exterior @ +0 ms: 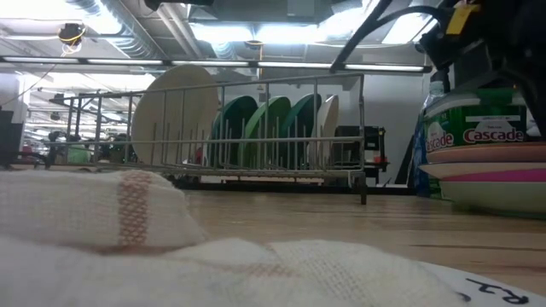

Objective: Sort dishes
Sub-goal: Put the brown plate in the dish rack

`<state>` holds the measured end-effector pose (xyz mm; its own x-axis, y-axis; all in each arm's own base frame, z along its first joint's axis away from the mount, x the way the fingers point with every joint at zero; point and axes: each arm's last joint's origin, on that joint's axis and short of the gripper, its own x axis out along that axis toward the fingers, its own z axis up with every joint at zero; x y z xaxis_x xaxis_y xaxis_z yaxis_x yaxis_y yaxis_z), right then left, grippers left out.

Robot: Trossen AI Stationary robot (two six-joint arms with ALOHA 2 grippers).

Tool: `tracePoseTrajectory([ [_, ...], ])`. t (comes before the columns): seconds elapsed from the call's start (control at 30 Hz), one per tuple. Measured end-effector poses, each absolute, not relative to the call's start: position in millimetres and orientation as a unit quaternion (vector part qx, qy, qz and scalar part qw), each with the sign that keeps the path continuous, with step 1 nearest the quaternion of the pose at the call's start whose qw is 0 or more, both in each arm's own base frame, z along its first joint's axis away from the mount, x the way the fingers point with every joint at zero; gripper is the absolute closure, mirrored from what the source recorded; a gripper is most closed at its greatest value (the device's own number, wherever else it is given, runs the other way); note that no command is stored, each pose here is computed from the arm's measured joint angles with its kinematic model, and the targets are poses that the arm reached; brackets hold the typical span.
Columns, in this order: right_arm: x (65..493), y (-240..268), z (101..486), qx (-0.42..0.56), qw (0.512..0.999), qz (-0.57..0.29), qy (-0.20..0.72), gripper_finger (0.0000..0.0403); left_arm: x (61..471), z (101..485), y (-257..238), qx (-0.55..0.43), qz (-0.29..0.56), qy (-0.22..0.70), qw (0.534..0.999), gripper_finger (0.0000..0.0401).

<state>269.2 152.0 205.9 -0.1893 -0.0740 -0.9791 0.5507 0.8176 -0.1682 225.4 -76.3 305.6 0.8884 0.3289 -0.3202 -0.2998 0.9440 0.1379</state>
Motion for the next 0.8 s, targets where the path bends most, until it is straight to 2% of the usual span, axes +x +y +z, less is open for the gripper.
tracePoseTrajectory([
  [0.8, 273.8, 152.8, 205.2, 0.171, 0.638, -0.259, 0.705, 0.0286, 225.4, 305.4, -76.3, 0.07, 0.157, 0.177, 0.969, 0.0235],
])
